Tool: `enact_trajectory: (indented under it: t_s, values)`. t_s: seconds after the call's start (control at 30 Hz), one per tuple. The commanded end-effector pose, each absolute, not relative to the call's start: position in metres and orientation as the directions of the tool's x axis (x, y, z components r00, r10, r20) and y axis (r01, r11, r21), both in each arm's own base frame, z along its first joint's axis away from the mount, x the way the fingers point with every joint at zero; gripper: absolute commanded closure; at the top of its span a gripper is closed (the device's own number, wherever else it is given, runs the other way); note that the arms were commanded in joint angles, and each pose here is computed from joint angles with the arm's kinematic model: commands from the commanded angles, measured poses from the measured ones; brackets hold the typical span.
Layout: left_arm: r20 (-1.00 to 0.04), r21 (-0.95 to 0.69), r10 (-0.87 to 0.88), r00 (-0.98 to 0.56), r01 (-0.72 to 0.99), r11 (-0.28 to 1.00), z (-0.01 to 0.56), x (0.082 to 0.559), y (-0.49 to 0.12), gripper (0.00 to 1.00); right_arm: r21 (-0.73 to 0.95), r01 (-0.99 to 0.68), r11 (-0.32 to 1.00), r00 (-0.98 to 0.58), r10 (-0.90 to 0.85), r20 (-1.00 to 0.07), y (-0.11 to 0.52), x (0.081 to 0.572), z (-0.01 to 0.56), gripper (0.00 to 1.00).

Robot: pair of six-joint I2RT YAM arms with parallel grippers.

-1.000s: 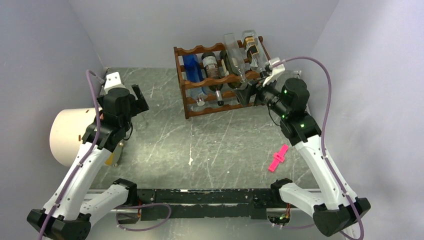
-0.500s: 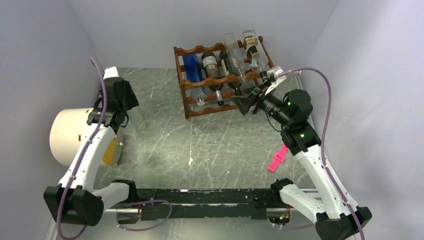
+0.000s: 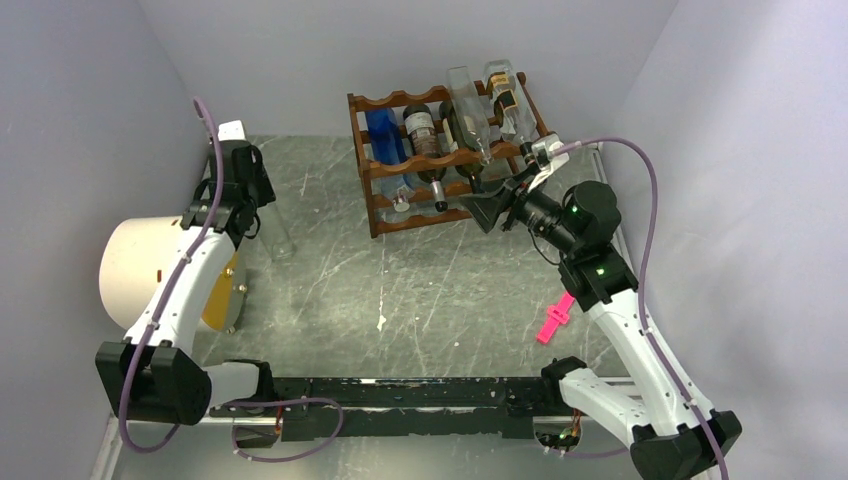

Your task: Put the wine bottle on the wine rack

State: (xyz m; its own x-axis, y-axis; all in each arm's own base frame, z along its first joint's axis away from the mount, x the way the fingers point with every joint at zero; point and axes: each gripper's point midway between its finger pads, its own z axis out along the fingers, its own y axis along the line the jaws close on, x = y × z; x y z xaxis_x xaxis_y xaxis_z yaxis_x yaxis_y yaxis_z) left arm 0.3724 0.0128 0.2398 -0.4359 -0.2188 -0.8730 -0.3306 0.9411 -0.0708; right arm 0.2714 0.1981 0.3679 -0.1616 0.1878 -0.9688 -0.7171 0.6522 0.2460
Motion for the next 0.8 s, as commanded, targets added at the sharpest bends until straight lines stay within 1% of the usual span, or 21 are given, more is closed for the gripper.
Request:
enact_trajectory:
  t_s: [0.0, 0.03, 0.1, 0.13, 0.23, 0.33, 0.37, 0.43, 0.53, 0.67, 0.77]
  values:
    - [-0.895, -0.073, -0.209, -0.394, -0.334, 0.94, 0.257, 0.381, 0.018, 0.63, 0.247, -0.715, 0.654, -0.161, 0.19, -0.969, 0.198, 0.271, 0.37, 0.32]
    - [-0.899, -0.069, -0.202, -0.388, -0.329, 0.942, 0.26, 0.381, 0.018, 0.7, 0.246, -0.71, 0.659, -0.16, 0.189, -0.969, 0.197, 0.272, 0.37, 0.32]
    - [-0.911, -0.068, -0.181, -0.372, -0.297, 0.953, 0.27, 0.379, 0.015, 0.9, 0.245, -0.705, 0.666, -0.153, 0.194, -0.969, 0.196, 0.273, 0.372, 0.32]
    - [-0.915, -0.071, -0.171, -0.364, -0.273, 0.96, 0.275, 0.378, 0.012, 0.93, 0.245, -0.704, 0.666, -0.153, 0.194, -0.969, 0.196, 0.273, 0.372, 0.32]
    - [-0.925, -0.093, -0.155, -0.348, -0.188, 0.978, 0.294, 0.372, -0.002, 0.93, 0.248, -0.708, 0.661, -0.163, 0.189, -0.968, 0.198, 0.274, 0.369, 0.31]
    - [-0.93, -0.101, -0.121, -0.346, -0.075, 0.992, 0.311, 0.365, -0.022, 0.93, 0.239, -0.71, 0.662, -0.162, 0.176, -0.971, 0.199, 0.276, 0.365, 0.2]
    - [-0.931, -0.112, -0.111, -0.349, -0.018, 0.994, 0.315, 0.362, -0.033, 0.93, 0.238, -0.706, 0.667, -0.165, 0.173, -0.971, 0.198, 0.279, 0.362, 0.19]
    - [-0.929, -0.14, -0.106, -0.355, 0.07, 0.988, 0.322, 0.356, -0.05, 0.93, 0.242, -0.706, 0.665, -0.167, 0.176, -0.97, 0.2, 0.281, 0.359, 0.19]
    - [-0.926, -0.16, -0.085, -0.367, 0.179, 0.971, 0.328, 0.343, -0.07, 0.93, 0.268, -0.74, 0.617, -0.189, 0.192, -0.963, 0.21, 0.28, 0.354, 0.17]
    - [-0.925, -0.184, -0.043, -0.378, 0.345, 0.92, 0.331, 0.323, -0.098, 0.93, 0.308, -0.771, 0.557, -0.245, 0.187, -0.951, 0.228, 0.28, 0.342, 0.14]
    - [-0.926, -0.212, -0.017, -0.377, 0.481, 0.851, 0.33, 0.307, -0.122, 0.93, 0.28, -0.806, 0.521, -0.252, 0.125, -0.959, 0.264, 0.27, 0.333, 0.13]
